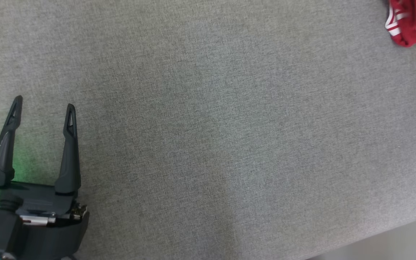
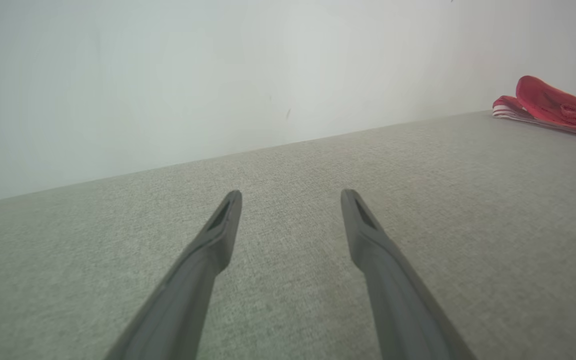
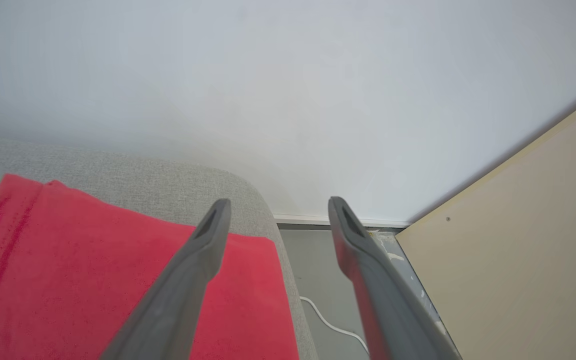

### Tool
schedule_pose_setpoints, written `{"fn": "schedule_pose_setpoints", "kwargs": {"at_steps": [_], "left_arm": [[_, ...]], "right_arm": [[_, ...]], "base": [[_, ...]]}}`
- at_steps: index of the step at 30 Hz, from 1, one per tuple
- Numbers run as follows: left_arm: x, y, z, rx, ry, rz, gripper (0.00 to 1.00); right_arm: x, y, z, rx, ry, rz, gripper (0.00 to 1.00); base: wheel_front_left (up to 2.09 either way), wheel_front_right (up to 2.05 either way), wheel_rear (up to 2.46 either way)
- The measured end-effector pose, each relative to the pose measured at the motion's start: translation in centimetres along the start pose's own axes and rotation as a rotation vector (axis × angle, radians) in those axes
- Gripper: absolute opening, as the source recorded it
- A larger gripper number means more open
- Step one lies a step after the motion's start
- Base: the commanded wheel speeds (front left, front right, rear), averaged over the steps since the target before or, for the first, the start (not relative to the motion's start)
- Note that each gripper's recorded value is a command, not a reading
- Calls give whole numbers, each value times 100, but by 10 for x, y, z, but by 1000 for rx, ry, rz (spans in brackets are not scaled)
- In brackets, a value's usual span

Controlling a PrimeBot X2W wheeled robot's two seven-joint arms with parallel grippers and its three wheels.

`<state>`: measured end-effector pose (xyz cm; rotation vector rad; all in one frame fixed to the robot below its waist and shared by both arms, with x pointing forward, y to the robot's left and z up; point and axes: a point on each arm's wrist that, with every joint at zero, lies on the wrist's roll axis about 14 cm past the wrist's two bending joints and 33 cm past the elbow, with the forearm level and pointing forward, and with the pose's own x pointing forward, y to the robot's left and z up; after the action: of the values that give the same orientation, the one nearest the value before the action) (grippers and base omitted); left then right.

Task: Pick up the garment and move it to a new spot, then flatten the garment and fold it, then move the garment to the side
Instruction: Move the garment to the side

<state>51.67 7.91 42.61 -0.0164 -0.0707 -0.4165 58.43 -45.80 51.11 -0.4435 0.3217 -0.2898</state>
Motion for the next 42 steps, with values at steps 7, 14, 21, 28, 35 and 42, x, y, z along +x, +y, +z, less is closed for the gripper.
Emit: {"fn": "schedule_pose_setpoints", "kwargs": {"at_steps": [7, 14, 21, 28, 35, 42], "left_arm": [[-7, -1, 10, -35, -12, 32, 100], [-22, 0, 27, -79, -26, 80, 100], [-54, 7, 49, -80, -18, 149, 100], [-86, 17, 77, -76, -52, 221, 100], [-116, 23, 94, -63, -69, 271, 100], [-144, 33, 106, -47, -84, 330, 100]], "right_arm": [[-11, -2, 34, 25, -131, -1, 100], [-32, 8, 72, 114, -259, 37, 100], [-79, 32, 86, 228, -371, 109, 100], [-124, 64, 81, 307, -425, 180, 100], [-165, 102, 64, 408, -439, 245, 100], [-209, 144, 53, 486, -424, 326, 100]], "base": [[0, 0, 0], [0, 0, 0], [0, 0, 0], [0, 0, 0], [0, 0, 0], [0, 0, 0]]}}
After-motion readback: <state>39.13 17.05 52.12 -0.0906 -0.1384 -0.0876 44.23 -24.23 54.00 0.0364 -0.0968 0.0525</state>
